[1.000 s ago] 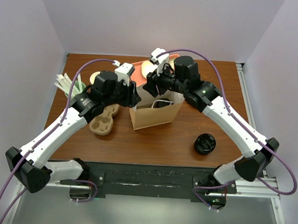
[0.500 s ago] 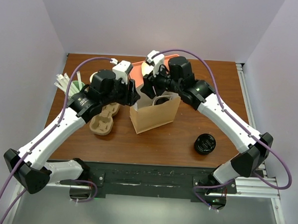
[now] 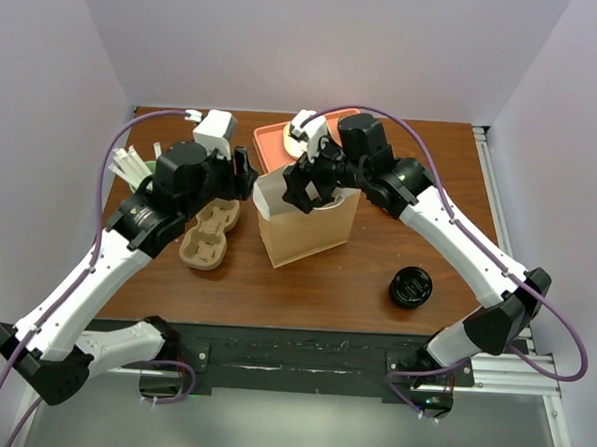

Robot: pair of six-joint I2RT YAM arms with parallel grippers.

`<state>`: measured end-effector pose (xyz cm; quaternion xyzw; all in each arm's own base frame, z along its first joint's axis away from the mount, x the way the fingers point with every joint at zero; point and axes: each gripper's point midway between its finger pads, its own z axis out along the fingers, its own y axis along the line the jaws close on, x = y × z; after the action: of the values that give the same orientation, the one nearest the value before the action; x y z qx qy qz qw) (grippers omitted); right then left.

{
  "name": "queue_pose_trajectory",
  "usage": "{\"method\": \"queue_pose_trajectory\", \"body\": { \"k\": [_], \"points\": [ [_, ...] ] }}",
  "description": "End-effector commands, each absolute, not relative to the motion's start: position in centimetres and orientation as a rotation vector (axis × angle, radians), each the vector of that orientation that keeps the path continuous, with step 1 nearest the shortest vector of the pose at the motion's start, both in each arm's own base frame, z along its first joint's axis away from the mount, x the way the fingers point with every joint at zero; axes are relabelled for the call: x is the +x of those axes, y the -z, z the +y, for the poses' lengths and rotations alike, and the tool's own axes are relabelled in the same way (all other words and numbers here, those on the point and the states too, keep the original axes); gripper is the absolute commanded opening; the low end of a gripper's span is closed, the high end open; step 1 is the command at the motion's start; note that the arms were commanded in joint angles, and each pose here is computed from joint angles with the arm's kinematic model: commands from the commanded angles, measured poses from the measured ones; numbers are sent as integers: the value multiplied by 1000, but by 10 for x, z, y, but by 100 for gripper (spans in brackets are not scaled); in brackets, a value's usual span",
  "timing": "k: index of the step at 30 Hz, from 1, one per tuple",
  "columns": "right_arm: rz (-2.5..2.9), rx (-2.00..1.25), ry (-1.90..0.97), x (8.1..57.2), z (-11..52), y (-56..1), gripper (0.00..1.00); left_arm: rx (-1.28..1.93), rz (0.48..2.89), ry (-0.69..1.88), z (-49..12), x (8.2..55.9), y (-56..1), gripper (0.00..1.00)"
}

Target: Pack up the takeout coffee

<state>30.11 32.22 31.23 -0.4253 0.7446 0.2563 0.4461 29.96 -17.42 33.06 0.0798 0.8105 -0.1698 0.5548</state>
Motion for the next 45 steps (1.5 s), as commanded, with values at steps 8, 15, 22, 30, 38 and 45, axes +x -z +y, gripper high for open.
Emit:
{"method": "queue_pose_trajectory", "body": {
  "k": [8,15,22,30,38,45],
  "points": [
    [1700,-1069,-482,312,302,-356,99,157,1797,341,-155,301,-354,61],
    [1679,-1099,-462,301,292,-364,99,171,1787,324,-149,296,-357,62],
    [1585,-1194,-503,281,291,-372,99,176,1777,330,-148,293,-357,62],
    [1550,-652,-484,329,282,-471,98,158,1748,341,-146,291,-372,85],
    [1654,-36,-42,463,202,-474,91,146,1824,340,-146,288,-373,100],
    [1856,117,-57,541,150,-372,74,82,1841,269,-124,277,-382,100]
  ]
}}
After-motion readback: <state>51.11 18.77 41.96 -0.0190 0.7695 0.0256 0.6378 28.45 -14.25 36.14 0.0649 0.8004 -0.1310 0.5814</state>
